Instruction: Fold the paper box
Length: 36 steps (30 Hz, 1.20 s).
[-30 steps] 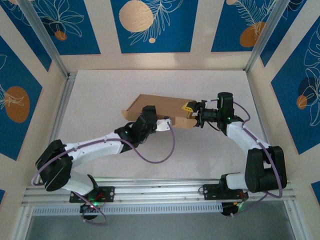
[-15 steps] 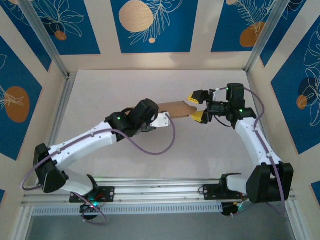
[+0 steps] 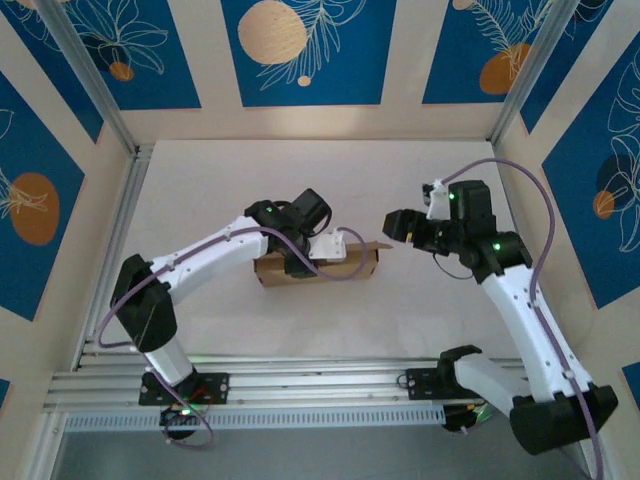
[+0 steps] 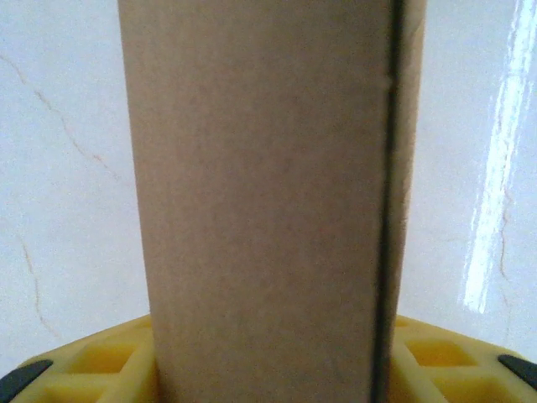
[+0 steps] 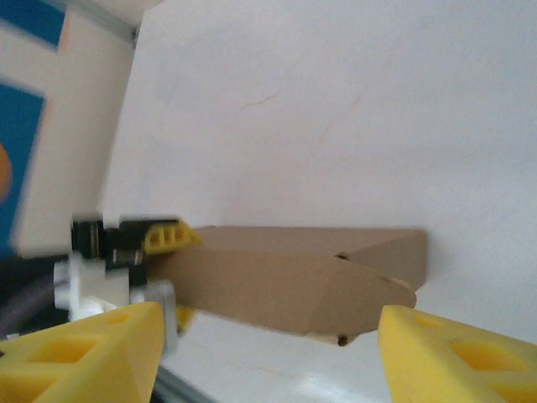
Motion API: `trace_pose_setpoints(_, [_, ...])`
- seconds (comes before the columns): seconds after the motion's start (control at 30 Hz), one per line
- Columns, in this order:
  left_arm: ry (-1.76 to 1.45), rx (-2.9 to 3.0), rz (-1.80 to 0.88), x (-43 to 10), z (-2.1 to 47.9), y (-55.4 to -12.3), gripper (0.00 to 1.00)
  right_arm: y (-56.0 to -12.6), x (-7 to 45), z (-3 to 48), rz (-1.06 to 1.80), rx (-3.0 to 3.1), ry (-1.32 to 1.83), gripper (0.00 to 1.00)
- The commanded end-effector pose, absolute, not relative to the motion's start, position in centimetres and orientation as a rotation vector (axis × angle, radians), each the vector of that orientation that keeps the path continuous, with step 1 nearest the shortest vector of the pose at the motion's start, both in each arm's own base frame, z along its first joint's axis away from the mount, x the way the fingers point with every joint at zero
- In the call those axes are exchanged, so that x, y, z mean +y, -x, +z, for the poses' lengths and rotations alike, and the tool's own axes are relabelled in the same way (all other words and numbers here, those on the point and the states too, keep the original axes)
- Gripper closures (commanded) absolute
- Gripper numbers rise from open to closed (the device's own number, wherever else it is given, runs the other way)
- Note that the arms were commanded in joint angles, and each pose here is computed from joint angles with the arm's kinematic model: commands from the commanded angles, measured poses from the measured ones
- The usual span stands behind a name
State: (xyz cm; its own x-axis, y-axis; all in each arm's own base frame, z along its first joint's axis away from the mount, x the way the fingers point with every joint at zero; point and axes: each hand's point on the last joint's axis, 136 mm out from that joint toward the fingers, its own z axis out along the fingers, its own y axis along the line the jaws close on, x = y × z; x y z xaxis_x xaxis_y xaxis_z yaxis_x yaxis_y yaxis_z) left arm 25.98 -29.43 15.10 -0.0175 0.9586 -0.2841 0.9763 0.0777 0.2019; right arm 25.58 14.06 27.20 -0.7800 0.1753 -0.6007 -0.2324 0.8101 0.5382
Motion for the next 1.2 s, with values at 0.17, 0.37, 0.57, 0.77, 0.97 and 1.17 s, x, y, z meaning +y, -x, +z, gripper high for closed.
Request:
trace_pose_setpoints(0.17, [-2.018,2.065,-0.325,-30.6,13.6,-24.0,0.56,-23.7,13.3,27.3,0.200,2.068,0.892,0.46])
trace_pose_setpoints(0.37, [-2.015,2.044,-0.356,-30.7,14.0,-24.2,0.55,-23.6,13.6,23.1,0.035,1.953,1.313,0.59])
trace_pose_setpoints(0.57, [-1.984,2.052,-0.394,-30.7,14.4,-24.7,0.54,-22.3,14.9,21.6,0.151,1.826,1.509,0.57])
trace_pose_setpoints(0.77, [-1.981,2.049,-0.399,-30.7,14.3,-24.8,0.55,-24.1,14.1,20.5,0.109,1.849,1.518,0.59])
trace_pose_setpoints(0.97, [-1.985,2.053,-0.412,-30.8,14.2,-24.8,0.57,-25.4,14.5,20.0,0.117,1.853,1.506,0.67])
trace_pose_setpoints(1.17, [-1.981,2.052,-0.419,-30.9,14.2,-24.7,0.60,-25.8,15.5,19.8,0.160,1.855,1.510,0.82])
